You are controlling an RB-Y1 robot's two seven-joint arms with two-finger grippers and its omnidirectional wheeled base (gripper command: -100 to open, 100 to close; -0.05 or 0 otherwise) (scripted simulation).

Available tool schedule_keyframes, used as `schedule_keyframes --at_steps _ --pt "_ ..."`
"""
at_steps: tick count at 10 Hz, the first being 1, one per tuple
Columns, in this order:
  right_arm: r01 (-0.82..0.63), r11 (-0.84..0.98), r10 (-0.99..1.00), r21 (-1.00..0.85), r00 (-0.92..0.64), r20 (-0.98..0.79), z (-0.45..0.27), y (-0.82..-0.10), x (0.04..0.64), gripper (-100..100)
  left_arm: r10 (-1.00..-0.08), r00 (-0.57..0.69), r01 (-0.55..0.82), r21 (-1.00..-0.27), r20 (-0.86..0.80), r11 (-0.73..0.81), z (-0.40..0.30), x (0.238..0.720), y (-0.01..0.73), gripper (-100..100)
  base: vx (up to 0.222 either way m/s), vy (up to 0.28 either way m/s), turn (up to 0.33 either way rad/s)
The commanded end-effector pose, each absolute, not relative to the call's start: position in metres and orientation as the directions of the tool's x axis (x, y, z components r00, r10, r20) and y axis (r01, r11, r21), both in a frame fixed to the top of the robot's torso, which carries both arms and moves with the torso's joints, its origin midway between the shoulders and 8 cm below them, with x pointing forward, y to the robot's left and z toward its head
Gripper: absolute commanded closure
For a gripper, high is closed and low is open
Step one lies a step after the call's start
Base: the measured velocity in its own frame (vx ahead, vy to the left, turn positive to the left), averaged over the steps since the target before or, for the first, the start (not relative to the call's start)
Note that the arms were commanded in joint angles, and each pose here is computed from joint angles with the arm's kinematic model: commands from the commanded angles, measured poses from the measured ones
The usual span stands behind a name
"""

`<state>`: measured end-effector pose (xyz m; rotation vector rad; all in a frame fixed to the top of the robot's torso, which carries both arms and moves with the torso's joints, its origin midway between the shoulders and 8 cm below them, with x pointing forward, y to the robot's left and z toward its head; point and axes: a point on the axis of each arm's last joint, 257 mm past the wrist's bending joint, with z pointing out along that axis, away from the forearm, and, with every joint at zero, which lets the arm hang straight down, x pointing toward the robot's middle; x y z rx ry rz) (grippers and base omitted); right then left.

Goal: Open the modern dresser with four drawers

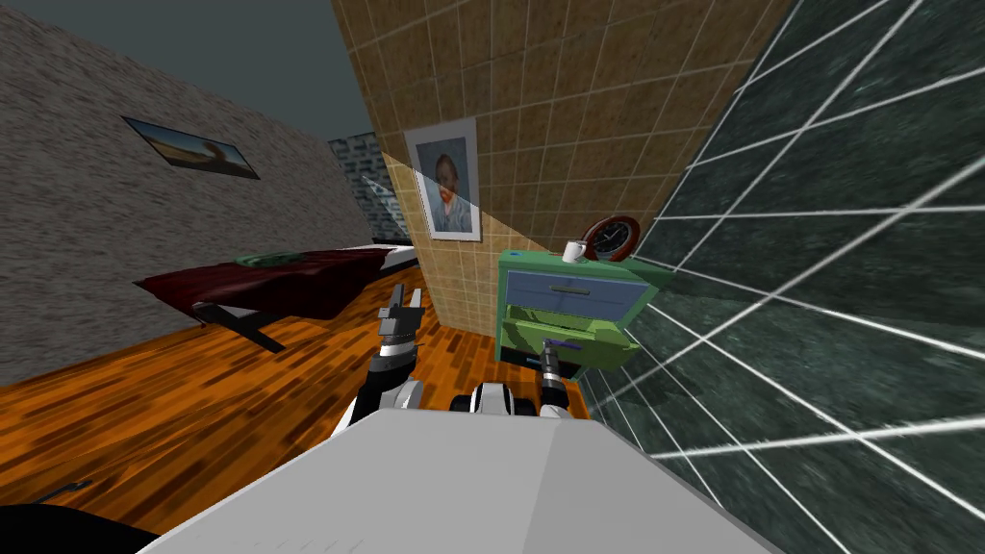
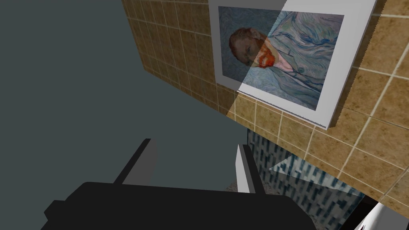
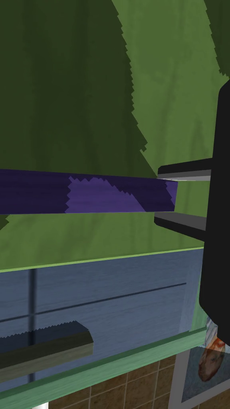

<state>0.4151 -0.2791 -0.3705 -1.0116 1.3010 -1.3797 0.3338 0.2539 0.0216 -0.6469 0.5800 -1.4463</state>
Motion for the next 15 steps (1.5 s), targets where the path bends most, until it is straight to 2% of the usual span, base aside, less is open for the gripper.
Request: schedule_keyframes --at_steps 1,9,10,11,15 --pt "0.087 0.013 -0.979 -0.996 -0.202 -0.03 -0.363 -0.284 0.437 -100 -0.999 0.048 0.704 -0.71 0.025 0.016 0.022 0.334 0.254 0 -0.148 0.062 -0.045" --pt "0.089 0.009 -0.984 -0.996 -0.178 -0.025 -0.316 -0.297 0.514 -100 -0.999 0.048 0.704 -0.71 0.025 0.016 0.022 0.334 0.254 0 -0.087 0.028 -0.027" --pt "0.087 0.01 -0.983 -0.996 -0.182 -0.026 -0.322 -0.295 0.508 -100 -0.999 0.048 0.704 -0.71 0.025 0.016 0.022 0.334 0.254 0 -0.044 0.017 -0.006" --pt "0.083 0.008 -0.983 -0.997 -0.181 -0.023 -0.323 -0.295 0.508 0 -0.999 0.048 0.704 -0.71 0.025 0.016 0.022 0.334 0.254 0 -0.01 0.003 -0.002" --pt "0.081 0.008 -0.983 -0.997 -0.181 -0.023 -0.324 -0.295 0.508 0 -0.999 0.048 0.704 -0.71 0.025 0.016 0.021 0.334 0.254 0 0.0 0.0 0.0"
